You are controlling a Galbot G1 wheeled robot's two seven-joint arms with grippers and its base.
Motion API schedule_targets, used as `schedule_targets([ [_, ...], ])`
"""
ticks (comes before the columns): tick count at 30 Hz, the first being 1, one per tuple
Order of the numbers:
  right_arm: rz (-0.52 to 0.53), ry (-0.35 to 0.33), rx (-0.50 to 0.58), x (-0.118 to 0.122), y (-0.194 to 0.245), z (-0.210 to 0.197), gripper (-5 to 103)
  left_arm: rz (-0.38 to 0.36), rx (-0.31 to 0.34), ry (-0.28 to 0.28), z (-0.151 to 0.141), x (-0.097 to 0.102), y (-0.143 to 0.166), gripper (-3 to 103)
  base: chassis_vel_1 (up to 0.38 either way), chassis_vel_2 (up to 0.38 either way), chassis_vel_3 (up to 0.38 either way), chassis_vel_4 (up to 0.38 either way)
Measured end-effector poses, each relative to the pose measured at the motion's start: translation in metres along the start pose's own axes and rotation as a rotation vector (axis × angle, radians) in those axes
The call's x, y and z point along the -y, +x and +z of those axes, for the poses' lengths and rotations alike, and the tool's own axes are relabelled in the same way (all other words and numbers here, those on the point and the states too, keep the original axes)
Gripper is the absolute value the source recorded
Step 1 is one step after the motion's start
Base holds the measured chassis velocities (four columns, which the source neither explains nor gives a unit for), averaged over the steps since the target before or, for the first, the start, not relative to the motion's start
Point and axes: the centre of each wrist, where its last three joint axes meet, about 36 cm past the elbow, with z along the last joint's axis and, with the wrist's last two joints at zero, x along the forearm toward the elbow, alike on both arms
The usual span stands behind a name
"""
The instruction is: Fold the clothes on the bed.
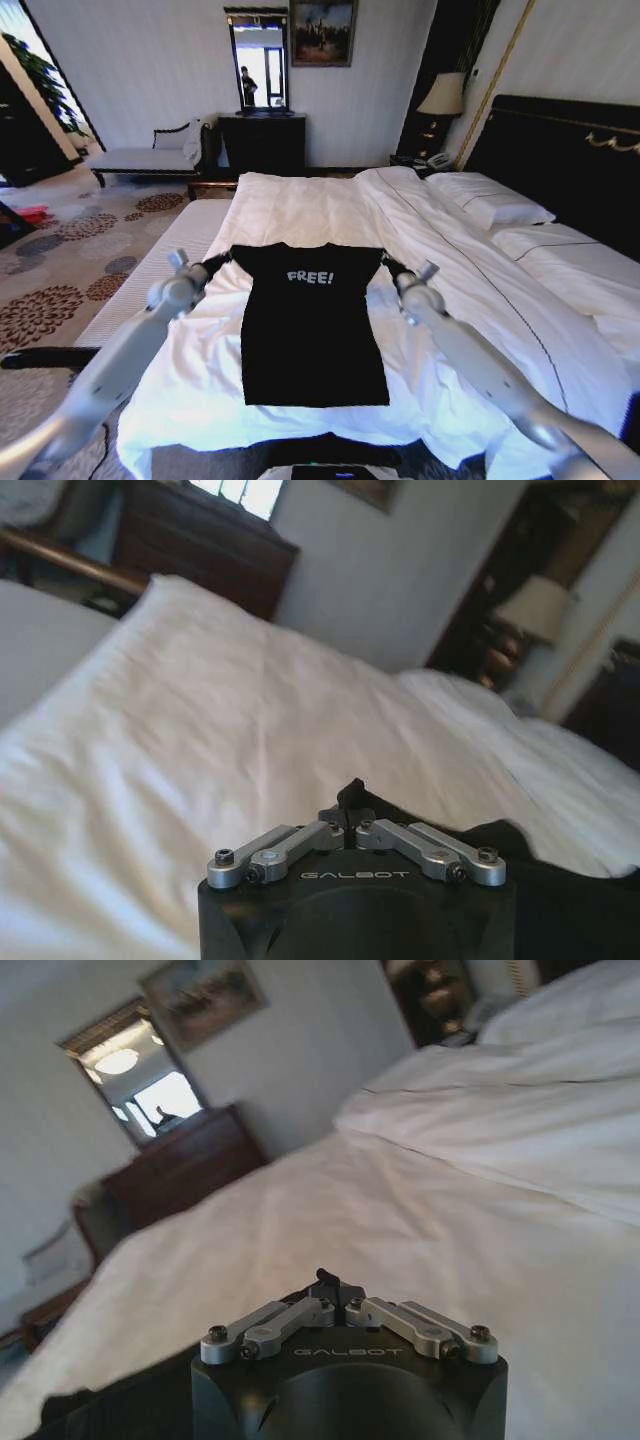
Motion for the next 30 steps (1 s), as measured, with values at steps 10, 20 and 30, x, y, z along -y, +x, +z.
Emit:
schedule_targets([
  [10,0.110,0.034,-0.109,0.025,0.066,0.018,0,-0.005,-0.166,-0.102,0.046,0.015,0.062,0,0.000,0.000,0.000,0.000],
  [20,0.128,0.055,-0.193,0.023,0.122,0.054,0,-0.021,-0.291,-0.188,0.072,0.030,0.121,0,0.000,0.000,0.000,0.000],
  [30,0.169,0.054,-0.227,0.031,0.135,0.076,0,-0.050,-0.358,-0.247,0.102,0.030,0.141,0,0.000,0.000,0.000,0.000],
])
